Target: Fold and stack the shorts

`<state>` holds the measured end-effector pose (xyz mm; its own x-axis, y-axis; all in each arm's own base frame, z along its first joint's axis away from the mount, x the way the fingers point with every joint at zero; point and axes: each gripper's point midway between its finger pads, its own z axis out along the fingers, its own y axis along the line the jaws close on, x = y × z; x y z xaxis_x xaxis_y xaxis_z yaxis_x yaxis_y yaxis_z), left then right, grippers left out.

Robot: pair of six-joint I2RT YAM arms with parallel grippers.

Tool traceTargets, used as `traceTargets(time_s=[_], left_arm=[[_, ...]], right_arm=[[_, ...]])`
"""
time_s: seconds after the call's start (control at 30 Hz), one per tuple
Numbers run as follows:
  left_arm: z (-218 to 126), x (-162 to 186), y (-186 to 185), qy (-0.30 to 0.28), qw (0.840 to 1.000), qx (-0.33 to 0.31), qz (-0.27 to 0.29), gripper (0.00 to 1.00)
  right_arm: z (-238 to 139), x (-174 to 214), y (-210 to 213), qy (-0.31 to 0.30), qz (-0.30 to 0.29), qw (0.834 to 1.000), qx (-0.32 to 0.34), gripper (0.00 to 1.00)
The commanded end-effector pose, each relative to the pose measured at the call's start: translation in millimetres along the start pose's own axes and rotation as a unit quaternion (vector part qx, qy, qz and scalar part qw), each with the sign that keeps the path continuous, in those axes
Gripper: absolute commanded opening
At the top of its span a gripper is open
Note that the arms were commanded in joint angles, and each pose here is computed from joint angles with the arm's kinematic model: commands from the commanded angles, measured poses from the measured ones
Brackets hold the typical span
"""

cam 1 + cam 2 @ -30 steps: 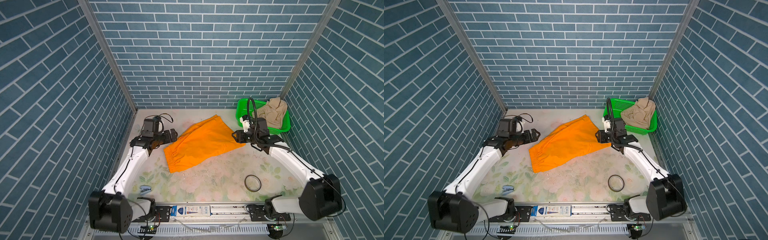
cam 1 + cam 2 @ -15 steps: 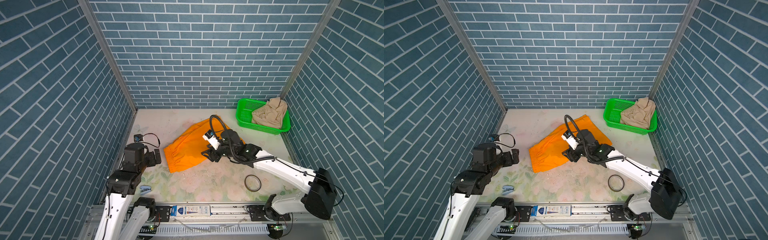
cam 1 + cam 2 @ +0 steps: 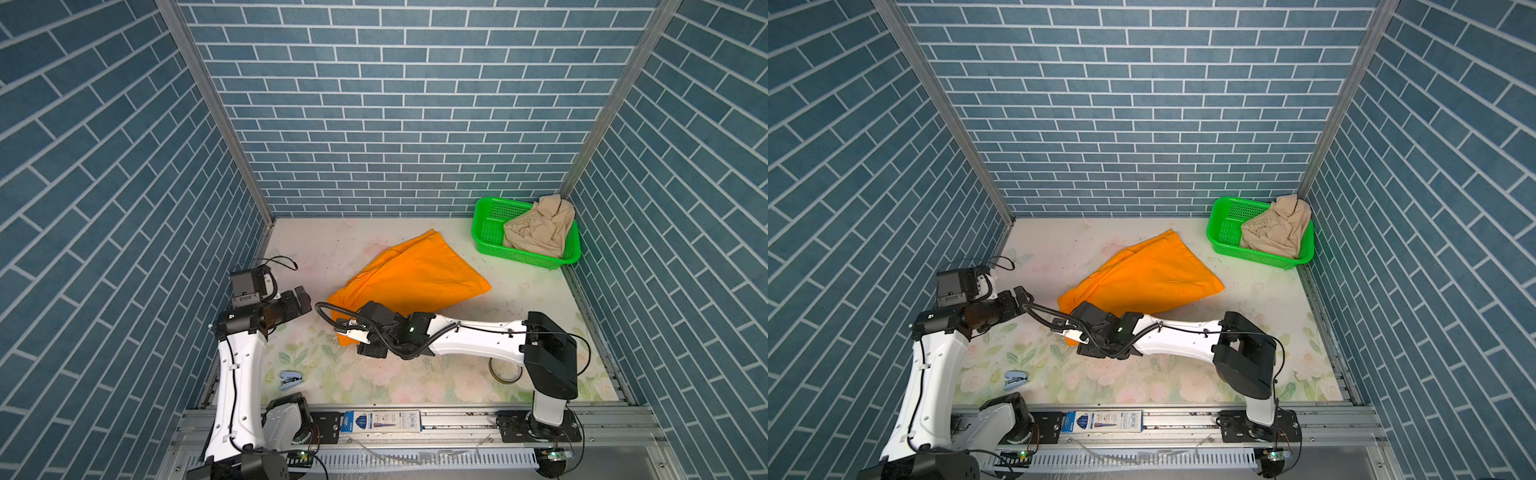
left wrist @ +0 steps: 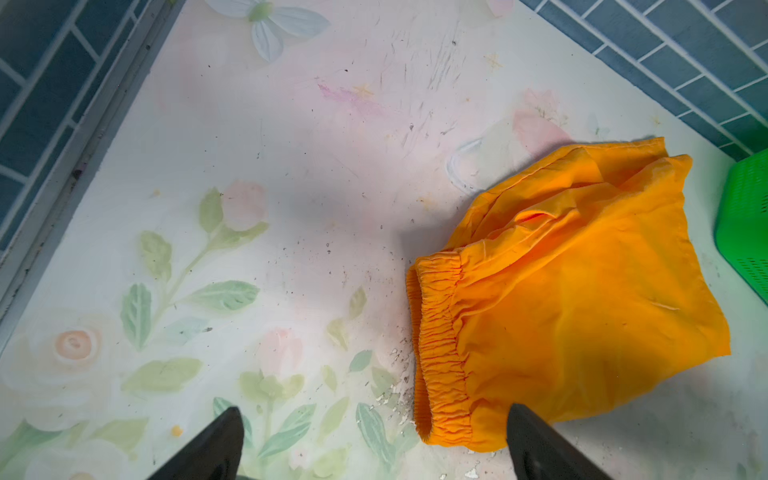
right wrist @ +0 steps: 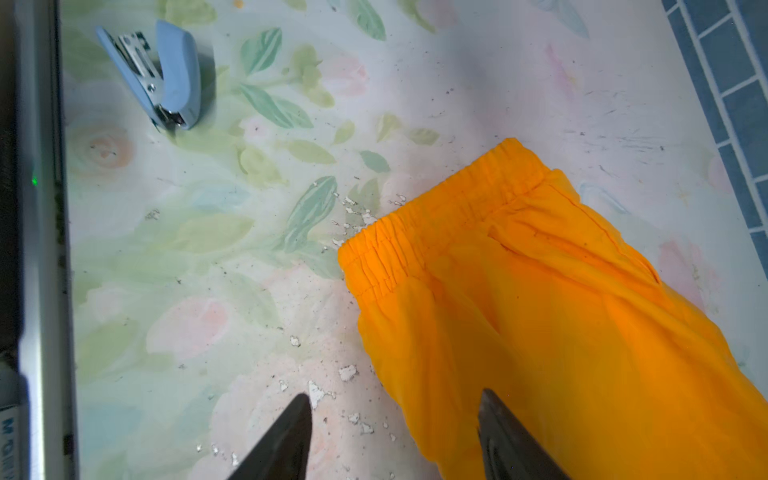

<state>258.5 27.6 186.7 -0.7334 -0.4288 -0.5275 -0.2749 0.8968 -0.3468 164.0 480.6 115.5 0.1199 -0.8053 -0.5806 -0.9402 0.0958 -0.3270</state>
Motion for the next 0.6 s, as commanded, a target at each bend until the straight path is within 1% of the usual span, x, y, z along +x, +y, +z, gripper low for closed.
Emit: traceTargets(time_s=[0.0, 0.13, 0.23, 0.4, 0.57], left_arm=[[-6, -8, -9, -0.018, 0.999, 0.048, -0.004, 1.0], [-2, -11, 4, -0.019, 0.998, 0.05, -0.045, 1.0], [5, -9, 11, -0.007, 0.996, 0.056, -0.069, 1.0], [15, -7, 8, 0.019, 0.994, 0.077, -0.08, 1.0], [19, -5, 10, 0.028, 0.993, 0.076, -0.087, 1.0]], right_arm=[[14, 1, -1, 0.022, -0.073, 0.997, 0.023, 0.66], [36, 0, 6, 0.03, -0.097, 0.995, 0.019, 0.67], [48, -6, 5, 0.025, -0.109, 0.993, 0.023, 0.68], [70, -4, 7, 0.026, -0.137, 0.99, 0.025, 0.68], [84, 3, 4, 0.035, -0.144, 0.989, 0.023, 0.68]])
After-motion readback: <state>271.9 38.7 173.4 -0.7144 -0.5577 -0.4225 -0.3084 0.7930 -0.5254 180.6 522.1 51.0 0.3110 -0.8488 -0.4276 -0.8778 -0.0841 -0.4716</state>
